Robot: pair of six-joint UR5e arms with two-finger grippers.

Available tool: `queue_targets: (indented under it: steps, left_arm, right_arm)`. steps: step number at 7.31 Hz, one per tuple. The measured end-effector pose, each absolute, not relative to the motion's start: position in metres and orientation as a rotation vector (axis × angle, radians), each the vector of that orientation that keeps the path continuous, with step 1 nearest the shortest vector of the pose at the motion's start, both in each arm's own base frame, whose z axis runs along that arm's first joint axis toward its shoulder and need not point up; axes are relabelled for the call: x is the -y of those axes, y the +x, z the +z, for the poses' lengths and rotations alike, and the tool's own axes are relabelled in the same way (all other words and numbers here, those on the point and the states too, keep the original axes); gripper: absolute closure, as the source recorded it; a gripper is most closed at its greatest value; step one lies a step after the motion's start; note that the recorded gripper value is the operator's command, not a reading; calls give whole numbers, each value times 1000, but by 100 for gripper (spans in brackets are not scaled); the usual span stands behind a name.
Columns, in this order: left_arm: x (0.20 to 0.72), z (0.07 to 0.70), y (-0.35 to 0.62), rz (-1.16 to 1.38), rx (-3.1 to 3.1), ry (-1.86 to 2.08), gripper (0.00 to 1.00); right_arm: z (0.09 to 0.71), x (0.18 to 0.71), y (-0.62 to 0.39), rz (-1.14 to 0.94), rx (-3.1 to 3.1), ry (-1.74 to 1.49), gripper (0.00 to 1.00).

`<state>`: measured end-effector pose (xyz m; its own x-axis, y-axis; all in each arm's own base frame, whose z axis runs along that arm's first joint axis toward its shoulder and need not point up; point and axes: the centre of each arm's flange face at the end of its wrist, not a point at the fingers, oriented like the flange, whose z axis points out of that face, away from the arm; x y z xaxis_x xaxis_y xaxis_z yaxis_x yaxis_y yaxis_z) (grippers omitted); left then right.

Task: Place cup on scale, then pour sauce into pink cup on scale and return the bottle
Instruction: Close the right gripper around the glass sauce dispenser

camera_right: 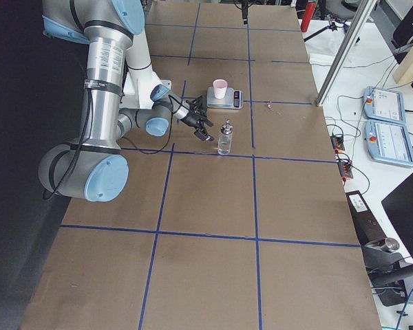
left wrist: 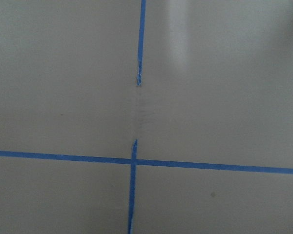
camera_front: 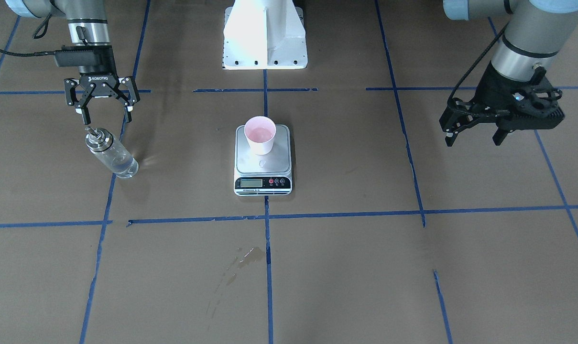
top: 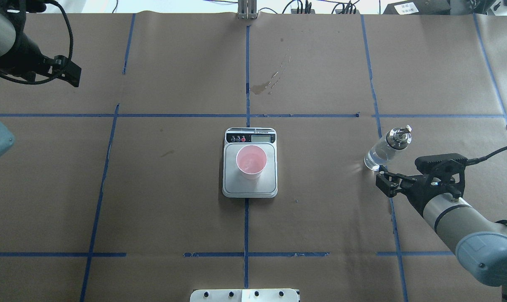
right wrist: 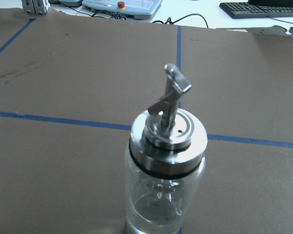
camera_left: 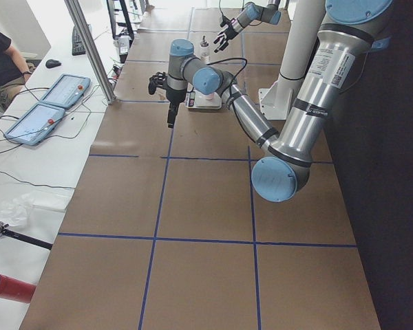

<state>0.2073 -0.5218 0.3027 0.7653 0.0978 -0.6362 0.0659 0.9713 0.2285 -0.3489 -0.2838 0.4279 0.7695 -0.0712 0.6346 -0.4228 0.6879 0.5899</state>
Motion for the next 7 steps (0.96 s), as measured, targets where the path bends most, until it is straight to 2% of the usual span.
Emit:
queue_targets:
  steps: [3,7]
  left_arm:
    - [536,332,161,122,-643,310,0]
    - [543,339,147,118,-628,319,0]
  right_arm:
    - [460,286,-362,212,657,837,0]
    - [467,294,-396,216,653,850,0]
